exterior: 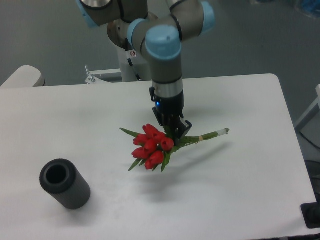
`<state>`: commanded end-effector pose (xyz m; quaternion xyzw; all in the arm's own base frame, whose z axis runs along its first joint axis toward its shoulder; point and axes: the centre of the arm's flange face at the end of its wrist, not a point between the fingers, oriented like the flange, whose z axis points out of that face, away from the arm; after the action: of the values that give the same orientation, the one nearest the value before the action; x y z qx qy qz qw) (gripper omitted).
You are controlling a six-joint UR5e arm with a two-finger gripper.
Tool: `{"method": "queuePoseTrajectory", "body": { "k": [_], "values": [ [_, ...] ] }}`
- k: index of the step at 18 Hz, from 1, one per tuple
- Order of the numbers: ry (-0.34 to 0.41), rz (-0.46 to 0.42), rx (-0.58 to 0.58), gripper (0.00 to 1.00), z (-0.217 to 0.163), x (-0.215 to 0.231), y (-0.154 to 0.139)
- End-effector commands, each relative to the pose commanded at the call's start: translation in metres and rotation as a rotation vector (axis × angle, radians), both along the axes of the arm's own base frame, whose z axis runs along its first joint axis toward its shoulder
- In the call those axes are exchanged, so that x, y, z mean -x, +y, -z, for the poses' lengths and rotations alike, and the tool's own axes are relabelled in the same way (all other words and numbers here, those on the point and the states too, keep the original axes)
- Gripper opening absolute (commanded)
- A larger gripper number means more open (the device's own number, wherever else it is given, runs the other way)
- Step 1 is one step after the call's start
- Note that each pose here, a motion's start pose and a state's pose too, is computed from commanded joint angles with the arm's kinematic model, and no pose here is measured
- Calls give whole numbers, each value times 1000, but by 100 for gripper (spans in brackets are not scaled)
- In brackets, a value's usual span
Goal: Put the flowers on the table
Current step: 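Lower the held tulip bouquet onto the table beside the grey vase, then open the gripper and lift it away from the tulip stems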
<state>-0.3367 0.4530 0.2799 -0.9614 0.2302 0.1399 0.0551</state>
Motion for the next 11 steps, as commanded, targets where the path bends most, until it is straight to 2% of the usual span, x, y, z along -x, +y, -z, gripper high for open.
{"method": "queuePoseTrajectory", "body": {
  "k": [5,11],
  "values": [
    [20,-13,102,32,29,17,4],
    [43,9,181,32,56,15,23]
  ]
}}
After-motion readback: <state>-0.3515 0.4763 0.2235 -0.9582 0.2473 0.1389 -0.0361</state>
